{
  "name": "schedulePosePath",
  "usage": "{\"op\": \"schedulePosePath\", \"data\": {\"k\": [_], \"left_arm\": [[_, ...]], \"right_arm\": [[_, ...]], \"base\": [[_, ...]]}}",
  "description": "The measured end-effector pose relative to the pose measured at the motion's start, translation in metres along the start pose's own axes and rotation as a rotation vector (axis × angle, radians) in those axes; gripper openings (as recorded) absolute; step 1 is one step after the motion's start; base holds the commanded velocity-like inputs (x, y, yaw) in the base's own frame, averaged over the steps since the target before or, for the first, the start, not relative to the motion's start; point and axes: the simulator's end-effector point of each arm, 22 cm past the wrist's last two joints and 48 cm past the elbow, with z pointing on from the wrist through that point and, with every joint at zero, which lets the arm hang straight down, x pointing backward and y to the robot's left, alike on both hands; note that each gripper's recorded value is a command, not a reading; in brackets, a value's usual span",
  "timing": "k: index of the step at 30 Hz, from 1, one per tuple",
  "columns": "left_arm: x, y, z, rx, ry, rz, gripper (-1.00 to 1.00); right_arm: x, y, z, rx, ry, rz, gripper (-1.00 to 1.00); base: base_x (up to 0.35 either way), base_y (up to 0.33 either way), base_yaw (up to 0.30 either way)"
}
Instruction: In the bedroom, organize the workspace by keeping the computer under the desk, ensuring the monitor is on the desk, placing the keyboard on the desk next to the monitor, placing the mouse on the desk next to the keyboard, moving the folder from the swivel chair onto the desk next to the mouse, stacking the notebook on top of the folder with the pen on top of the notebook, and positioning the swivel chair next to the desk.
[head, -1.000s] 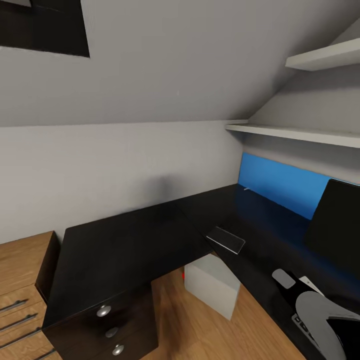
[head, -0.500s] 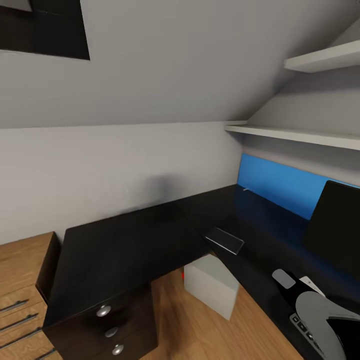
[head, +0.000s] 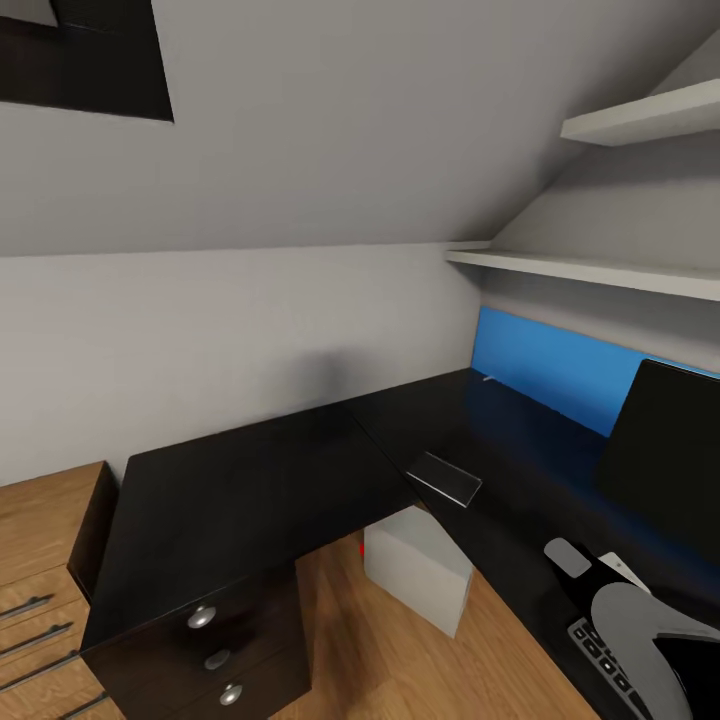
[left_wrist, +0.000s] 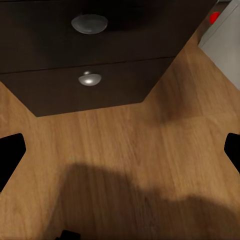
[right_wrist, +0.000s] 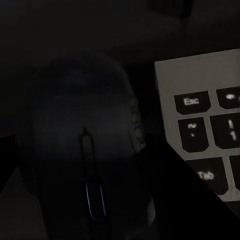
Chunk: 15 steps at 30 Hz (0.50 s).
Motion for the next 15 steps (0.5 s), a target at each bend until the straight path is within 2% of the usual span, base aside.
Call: {"op": "schedulePosePath", "data": {"k": [15], "left_arm": [[0.0014,0.0048,0.0012,-0.010,0.002,0.005,1.00]], "right_arm": [[0.0006,0.0006,-0.0003,-0.001,0.000,0.001,1.00]], "base": [[0.000,0.000,0.000]]}}
